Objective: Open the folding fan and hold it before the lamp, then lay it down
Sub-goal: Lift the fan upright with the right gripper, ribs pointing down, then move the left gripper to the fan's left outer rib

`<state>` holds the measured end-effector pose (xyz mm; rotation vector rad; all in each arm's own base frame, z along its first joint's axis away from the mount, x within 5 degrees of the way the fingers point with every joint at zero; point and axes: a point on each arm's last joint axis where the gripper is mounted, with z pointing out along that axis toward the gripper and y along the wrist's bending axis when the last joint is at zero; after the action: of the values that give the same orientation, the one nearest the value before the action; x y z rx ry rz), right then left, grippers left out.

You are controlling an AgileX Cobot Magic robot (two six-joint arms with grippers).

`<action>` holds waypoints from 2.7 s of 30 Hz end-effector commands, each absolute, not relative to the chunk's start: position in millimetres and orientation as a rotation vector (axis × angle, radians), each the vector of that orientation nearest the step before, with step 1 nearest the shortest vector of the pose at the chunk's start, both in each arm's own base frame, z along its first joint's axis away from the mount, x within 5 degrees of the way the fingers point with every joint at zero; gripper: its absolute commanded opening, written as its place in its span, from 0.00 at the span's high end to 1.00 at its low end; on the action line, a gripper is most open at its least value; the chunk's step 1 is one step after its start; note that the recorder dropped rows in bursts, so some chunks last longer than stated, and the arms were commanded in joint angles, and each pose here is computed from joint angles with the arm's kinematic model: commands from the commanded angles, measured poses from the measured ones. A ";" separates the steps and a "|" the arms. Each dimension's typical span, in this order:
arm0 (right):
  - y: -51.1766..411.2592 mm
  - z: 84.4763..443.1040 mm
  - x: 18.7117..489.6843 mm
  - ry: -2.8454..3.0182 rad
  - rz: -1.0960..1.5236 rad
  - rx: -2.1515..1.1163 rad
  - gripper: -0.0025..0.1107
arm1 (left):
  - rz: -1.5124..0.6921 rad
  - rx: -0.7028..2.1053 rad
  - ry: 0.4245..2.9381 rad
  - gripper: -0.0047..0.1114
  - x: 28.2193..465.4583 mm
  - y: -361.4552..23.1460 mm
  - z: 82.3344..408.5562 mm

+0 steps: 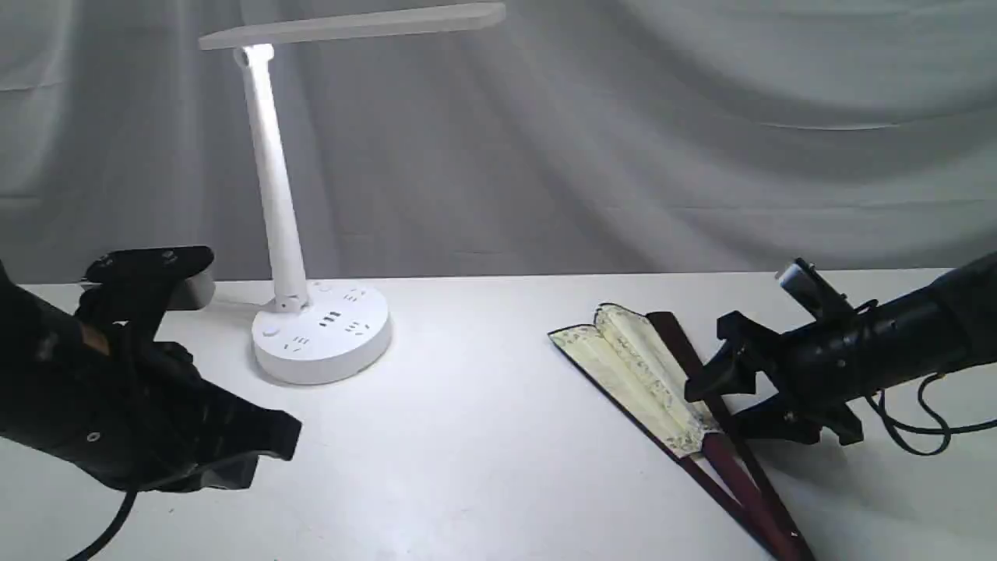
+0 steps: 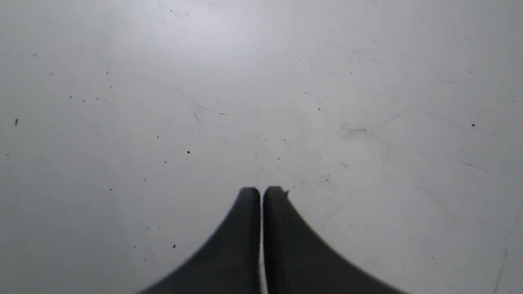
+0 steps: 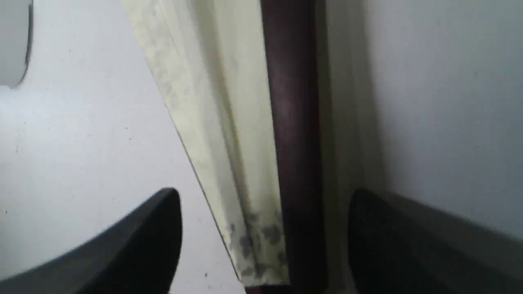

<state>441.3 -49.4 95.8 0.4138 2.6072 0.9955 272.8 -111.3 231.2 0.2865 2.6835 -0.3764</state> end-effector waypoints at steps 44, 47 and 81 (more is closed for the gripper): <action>-28.5 107.1 440.8 2.283 1.555 0.247 0.98 | -0.337 0.336 2.628 0.96 276.8 -111.6 234.7; -27.6 121.9 436.6 2.290 1.537 0.218 0.98 | -0.196 0.546 2.571 0.96 279.3 -106.5 234.4; -11.9 187.1 380.5 2.121 1.638 0.412 0.98 | -0.295 0.341 1.924 0.96 257.1 -147.3 211.6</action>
<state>381.3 -12.1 180.6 0.4176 2.1520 1.6169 257.5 -147.6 208.7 0.4039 1.9777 -0.2701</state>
